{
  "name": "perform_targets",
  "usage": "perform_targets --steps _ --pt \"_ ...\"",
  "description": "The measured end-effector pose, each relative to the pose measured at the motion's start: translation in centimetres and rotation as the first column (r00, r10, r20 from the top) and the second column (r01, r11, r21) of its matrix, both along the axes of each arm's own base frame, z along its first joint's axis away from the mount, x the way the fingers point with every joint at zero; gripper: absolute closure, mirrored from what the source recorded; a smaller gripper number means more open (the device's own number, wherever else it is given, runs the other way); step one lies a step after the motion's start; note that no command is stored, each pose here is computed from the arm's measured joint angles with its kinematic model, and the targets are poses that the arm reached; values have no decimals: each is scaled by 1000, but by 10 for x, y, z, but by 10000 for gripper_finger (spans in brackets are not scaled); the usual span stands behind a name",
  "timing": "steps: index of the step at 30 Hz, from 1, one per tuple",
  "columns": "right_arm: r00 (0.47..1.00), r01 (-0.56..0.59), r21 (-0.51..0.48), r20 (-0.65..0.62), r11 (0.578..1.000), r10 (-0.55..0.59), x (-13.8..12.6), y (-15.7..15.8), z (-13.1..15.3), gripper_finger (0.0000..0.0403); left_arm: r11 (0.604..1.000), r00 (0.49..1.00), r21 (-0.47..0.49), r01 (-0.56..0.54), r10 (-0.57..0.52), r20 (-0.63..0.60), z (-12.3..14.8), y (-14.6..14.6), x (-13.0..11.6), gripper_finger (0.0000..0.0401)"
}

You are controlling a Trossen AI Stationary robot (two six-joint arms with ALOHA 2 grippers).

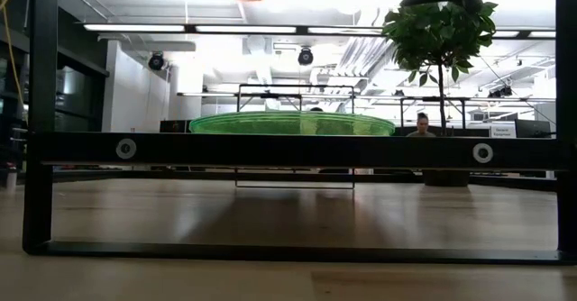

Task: Place and stack plates onto a shelf
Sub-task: Stack the top orange plate on top of the orange plate on the shelf

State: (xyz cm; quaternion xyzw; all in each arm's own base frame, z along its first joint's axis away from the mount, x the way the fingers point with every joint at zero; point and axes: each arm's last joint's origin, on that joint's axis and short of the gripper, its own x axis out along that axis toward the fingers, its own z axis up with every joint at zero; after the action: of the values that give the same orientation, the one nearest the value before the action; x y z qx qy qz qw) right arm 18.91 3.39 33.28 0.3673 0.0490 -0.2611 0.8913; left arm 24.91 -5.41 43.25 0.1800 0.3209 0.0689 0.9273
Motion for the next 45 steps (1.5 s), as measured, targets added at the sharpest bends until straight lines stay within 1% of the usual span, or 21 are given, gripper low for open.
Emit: perform_targets --steps 2,4,9,14,18,22,28,30,32,38,40,43,45 --pt "1000 0 -5 -19 1000 0 -1 0 -2 109 995 994 58 87 -83 -74 -15 -19 17 401" --pt "999 0 -6 -35 1000 0 -1 0 -3 109 988 984 81 128 -117 -132 -32 -34 34 401" --pt "998 -2 -12 -65 1000 1 -1 0 -6 109 986 953 96 137 -104 -286 -83 -51 76 401" --pt "997 -2 -16 -79 1000 1 0 0 -8 109 993 910 63 102 -67 -410 -132 -54 109 401" --pt "996 -2 -18 -84 1000 1 0 0 -9 109 993 881 89 72 -21 -474 -160 -48 126 401" --pt "996 -3 -20 -88 1000 1 0 0 -9 109 993 854 118 24 41 -518 -183 -32 140 401" --pt "996 -2 -19 -90 1000 1 0 0 -9 109 988 832 137 -65 130 -540 -200 -5 152 401" --pt "996 -3 -20 -90 1000 1 0 0 -9 109 983 832 156 -94 163 -530 -200 3 153 401" --pt "996 -3 -21 -93 1000 1 0 0 -9 109 982 839 143 -125 181 -513 -199 11 156 401" --pt "995 -3 -24 -103 1000 0 0 0 -10 109 986 833 75 -147 165 -528 -200 23 157 401" --pt "994 -3 -25 -106 1000 1 0 0 -10 109 988 830 64 -144 156 -535 -202 23 158 401" --pt "994 -3 -25 -106 1000 0 0 0 -10 109 988 821 22 -152 139 -554 -205 22 157 401" --pt "994 -3 -26 -109 1000 0 -1 0 -11 109 988 823 2 -155 131 -552 -206 21 158 401"
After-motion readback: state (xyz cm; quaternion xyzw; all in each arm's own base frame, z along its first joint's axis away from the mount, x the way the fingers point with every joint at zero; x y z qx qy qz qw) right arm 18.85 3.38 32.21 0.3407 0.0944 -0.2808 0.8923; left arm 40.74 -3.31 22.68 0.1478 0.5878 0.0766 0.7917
